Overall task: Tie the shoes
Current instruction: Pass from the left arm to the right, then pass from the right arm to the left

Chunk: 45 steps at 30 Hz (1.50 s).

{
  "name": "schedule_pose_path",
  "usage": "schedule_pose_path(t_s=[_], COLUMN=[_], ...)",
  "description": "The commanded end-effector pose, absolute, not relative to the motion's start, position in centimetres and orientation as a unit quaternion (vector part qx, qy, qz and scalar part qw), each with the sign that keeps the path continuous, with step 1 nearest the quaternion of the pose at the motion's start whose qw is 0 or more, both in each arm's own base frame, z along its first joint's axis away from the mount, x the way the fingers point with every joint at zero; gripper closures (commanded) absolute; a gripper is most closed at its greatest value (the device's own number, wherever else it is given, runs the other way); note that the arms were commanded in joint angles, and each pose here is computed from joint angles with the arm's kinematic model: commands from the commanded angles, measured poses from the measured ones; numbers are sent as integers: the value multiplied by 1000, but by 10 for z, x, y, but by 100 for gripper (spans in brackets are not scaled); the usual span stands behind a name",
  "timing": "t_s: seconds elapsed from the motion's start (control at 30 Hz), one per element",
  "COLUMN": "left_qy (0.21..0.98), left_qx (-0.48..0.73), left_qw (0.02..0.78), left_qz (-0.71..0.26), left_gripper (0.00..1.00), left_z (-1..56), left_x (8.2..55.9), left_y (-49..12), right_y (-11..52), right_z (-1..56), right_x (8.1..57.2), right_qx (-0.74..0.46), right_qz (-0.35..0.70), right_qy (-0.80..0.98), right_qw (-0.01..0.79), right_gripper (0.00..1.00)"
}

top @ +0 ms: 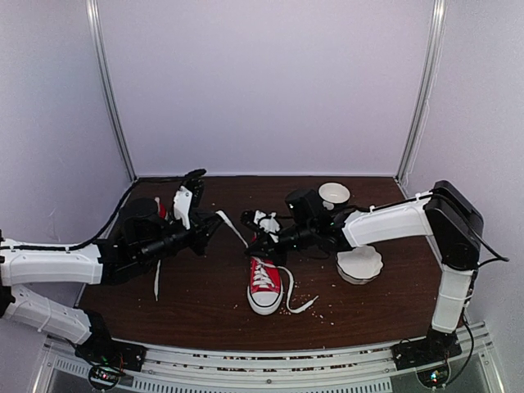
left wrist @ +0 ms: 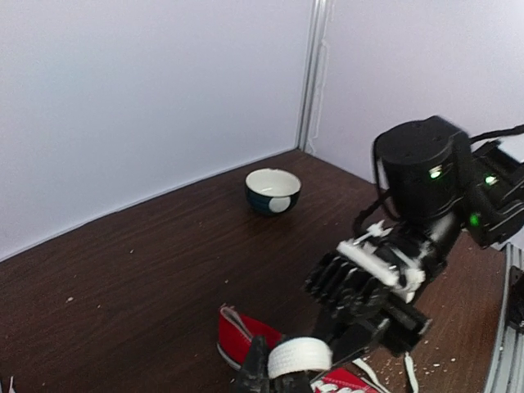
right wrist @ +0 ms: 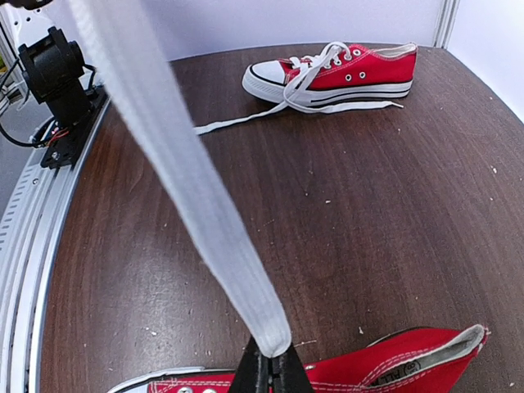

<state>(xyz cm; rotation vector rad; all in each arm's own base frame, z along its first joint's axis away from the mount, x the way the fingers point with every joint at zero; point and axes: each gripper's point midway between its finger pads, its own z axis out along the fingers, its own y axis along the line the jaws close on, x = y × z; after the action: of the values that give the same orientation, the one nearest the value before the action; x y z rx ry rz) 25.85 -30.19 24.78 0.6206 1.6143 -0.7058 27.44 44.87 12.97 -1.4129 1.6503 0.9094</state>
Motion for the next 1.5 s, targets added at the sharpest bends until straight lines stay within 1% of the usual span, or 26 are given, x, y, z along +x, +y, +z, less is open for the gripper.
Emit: schedule_pose_path(t_s=[0.0,0.1,0.27,0.4,0.47,0.5,0.57,0.6,0.63,0.7,0.9,0.97,1.03,1.13,1.23,1.27,1.37,1.47], left_qy=[770,806,858,864,858,855,843,836,827,809,732,706,703,698,646,643,630,641], left_qx=[219,205,226,251,259,259,252,251,255,271,344,345,315,255,227,228,265,262], left_qw=[565,517,419,375,371,376,402,415,429,460,570,605,620,639,689,692,700,696], left_qz=[-201,-204,-194,-224,-243,-247,-254,-256,-258,-247,-144,-124,-150,-201,-238,-237,-208,-191], left_gripper=[100,100,100,100,100,89,51,38,36,34,31,27,24,23,22,20,19,18], left_z=[197,151,75,43,40,39,46,50,57,68,106,122,133,144,150,147,141,135], left_x=[288,290,288,279,274,272,270,268,266,261,237,234,235,238,234,234,237,242], left_y=[-283,-288,-308,-327,-333,-333,-331,-330,-330,-331,-339,-344,-349,-352,-346,-348,-359,-351], right_y=[436,436,432,429,428,428,429,428,428,426,428,429,431,430,429,429,428,426], right_z=[141,134,127,133,136,139,142,143,144,146,152,152,152,149,148,149,152,158], right_x=[272,271,276,275,274,275,274,274,274,274,278,280,283,286,289,289,287,288], right_qx=[-532,-516,-496,-481,-475,-471,-465,-463,-460,-454,-429,-418,-408,-397,-390,-389,-389,-387], right_qz=[360,368,358,363,365,369,375,376,377,378,385,392,393,388,385,387,390,386], right_qy=[663,681,710,720,721,721,723,724,725,728,738,741,746,754,757,757,755,754], right_qw=[386,368,349,345,347,349,348,347,347,349,351,351,349,351,355,355,356,365], right_gripper=[100,100,100,100,100,100,100,100,100,100,100,100,100,100,100,100,100,100])
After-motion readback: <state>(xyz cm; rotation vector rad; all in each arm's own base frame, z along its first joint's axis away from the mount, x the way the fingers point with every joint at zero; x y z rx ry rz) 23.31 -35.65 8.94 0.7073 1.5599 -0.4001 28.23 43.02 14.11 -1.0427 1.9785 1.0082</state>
